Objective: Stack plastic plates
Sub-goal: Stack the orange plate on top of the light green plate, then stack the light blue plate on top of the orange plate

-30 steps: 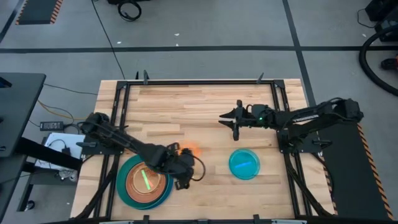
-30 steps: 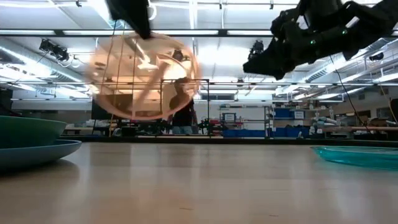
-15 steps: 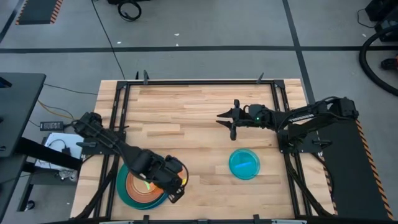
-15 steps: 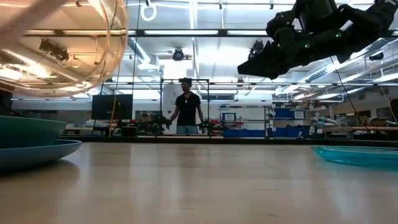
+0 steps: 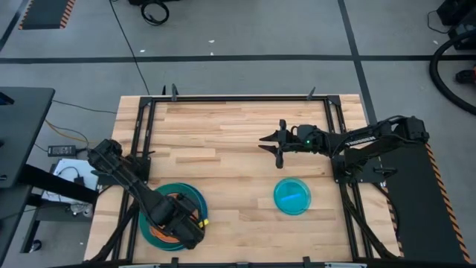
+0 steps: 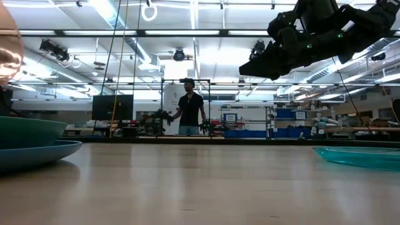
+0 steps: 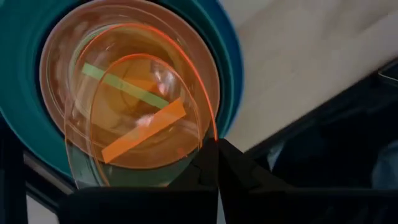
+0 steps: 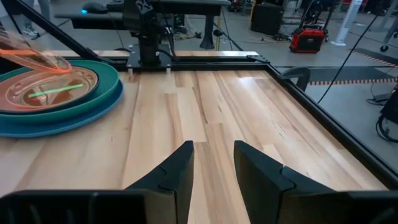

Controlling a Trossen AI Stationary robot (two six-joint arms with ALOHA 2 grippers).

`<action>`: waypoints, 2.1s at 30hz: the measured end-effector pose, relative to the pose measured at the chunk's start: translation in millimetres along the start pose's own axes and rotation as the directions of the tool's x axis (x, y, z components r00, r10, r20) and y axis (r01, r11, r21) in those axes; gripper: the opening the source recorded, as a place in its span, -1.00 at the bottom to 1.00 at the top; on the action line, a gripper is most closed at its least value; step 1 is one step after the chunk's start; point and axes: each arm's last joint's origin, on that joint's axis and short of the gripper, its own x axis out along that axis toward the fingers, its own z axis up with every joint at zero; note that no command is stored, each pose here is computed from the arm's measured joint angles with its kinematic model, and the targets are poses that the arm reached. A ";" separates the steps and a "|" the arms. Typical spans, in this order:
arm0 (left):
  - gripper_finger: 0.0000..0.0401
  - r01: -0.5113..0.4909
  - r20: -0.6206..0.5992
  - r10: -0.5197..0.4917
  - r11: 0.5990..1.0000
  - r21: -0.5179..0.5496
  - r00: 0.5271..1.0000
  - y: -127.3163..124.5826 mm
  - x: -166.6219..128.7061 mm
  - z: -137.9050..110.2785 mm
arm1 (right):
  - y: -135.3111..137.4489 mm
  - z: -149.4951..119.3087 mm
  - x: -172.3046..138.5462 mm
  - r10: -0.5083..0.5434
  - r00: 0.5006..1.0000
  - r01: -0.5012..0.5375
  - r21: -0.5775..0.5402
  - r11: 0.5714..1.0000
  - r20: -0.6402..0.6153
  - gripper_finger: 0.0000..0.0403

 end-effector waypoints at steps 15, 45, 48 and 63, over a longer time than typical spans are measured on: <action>-0.98 -0.215 -0.010 0.215 0.977 0.011 0.977 -8.3 42.3 5.3 | 0.1 -0.7 0.0 0.002 1.000 -0.002 0.000 1.000 -0.007 -0.38; -0.26 -0.033 0.059 0.024 0.986 0.162 0.998 -34.3 53.1 51.8 | 0.3 -3.7 -0.1 0.005 0.999 -0.004 0.016 1.000 -0.039 -0.38; -0.26 -0.011 0.146 -0.032 0.959 0.284 0.989 -39.2 52.1 67.5 | 0.6 -7.8 -0.4 0.008 0.997 -0.005 0.034 0.999 -0.081 -0.38; -0.26 -0.066 0.347 -0.367 0.599 0.798 0.863 -64.4 38.0 138.7 | 22.0 -42.5 -12.1 0.094 0.888 0.036 0.273 0.961 -0.449 -0.38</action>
